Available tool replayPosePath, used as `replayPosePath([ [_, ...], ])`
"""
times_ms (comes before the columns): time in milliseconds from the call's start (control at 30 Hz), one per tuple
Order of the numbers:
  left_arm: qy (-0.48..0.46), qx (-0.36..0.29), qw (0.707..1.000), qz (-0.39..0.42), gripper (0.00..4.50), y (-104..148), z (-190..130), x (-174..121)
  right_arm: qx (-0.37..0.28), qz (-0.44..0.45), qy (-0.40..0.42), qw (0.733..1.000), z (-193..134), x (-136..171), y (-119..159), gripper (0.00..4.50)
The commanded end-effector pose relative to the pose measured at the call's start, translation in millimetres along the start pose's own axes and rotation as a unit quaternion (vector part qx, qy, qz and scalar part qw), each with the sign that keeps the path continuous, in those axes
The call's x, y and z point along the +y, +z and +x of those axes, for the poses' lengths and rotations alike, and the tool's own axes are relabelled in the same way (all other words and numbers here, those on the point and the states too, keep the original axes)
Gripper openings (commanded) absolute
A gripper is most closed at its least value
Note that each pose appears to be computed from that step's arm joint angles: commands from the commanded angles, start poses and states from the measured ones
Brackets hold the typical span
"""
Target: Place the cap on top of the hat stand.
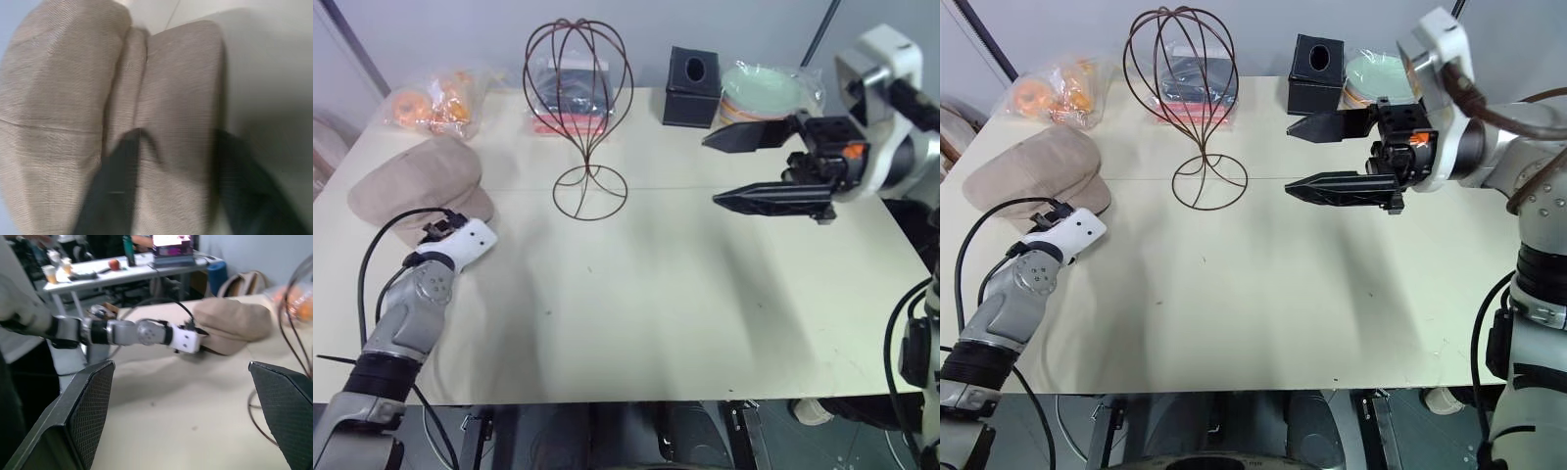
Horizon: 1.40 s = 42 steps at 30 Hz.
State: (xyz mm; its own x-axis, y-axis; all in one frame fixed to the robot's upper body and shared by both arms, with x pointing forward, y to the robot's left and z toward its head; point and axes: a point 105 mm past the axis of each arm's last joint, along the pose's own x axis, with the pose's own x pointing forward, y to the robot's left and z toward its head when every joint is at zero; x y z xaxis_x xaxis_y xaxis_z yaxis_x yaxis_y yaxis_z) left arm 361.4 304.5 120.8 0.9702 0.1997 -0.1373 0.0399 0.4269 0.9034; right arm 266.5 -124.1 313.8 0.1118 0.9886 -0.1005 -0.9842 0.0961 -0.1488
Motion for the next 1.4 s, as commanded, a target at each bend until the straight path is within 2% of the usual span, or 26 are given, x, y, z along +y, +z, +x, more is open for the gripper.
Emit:
replayPosePath([
  [33,0.024,-0.009,1.000,0.002,0.07,2,-1,17,-0.004,-0.031,-0.021,0.999,-4,-2,9,4.50],
  [200,0.062,-0.017,0.998,0.003,0.07,3,-3,40,0.010,-0.040,-0.050,0.998,-9,-11,1,4.50],
  [267,0.090,-0.032,0.995,-0.001,0.07,10,-4,58,0.011,-0.029,-0.066,0.997,-13,-17,-1,4.50],
  [300,0.113,-0.056,0.992,-0.004,0.07,20,-7,73,0.013,-0.026,-0.078,0.997,-17,-20,-2,4.50],
  [367,0.182,-0.150,0.972,-0.003,0.07,63,-22,122,0.027,-0.040,-0.119,0.992,-31,-29,-3,4.50],
  [433,0.225,-0.218,0.950,0.001,0.07,94,-39,154,0.031,-0.052,-0.142,0.988,-42,-32,-1,4.50],
  [533,0.288,-0.347,0.893,0.007,0.07,149,-81,192,0.024,-0.057,-0.174,0.983,-58,-37,6,4.50],
  [600,0.321,-0.407,0.855,0.023,0.07,174,-109,204,0.022,-0.056,-0.191,0.980,-66,-38,7,4.50],
  [667,0.325,-0.448,0.832,0.036,0.07,189,-126,202,0.021,-0.052,-0.199,0.978,-70,-38,7,4.50],
  [800,0.264,-0.506,0.817,0.081,0.07,215,-136,163,0.026,-0.044,-0.206,0.977,-72,-37,-2,4.50],
  [900,0.222,-0.508,0.826,0.097,0.07,214,-132,128,0.026,-0.041,-0.207,0.977,-70,-37,-5,4.50],
  [1000,0.205,-0.482,0.845,0.108,0.07,205,-122,107,0.025,-0.040,-0.208,0.977,-68,-37,-6,4.50],
  [1167,0.146,-0.505,0.833,0.174,0.07,215,-114,58,0.015,-0.040,-0.210,0.977,-67,-39,-4,4.50],
  [1267,0.132,-0.495,0.838,0.188,0.07,212,-106,48,0.015,-0.040,-0.211,0.976,-66,-40,-5,4.50],
  [1367,0.127,-0.481,0.850,0.172,0.95,209,-101,50,0.017,-0.043,-0.214,0.976,-65,-41,-7,4.50],
  [1400,0.126,-0.478,0.853,0.169,1.44,208,-100,51,0.017,-0.044,-0.215,0.976,-65,-42,-7,4.50],
])
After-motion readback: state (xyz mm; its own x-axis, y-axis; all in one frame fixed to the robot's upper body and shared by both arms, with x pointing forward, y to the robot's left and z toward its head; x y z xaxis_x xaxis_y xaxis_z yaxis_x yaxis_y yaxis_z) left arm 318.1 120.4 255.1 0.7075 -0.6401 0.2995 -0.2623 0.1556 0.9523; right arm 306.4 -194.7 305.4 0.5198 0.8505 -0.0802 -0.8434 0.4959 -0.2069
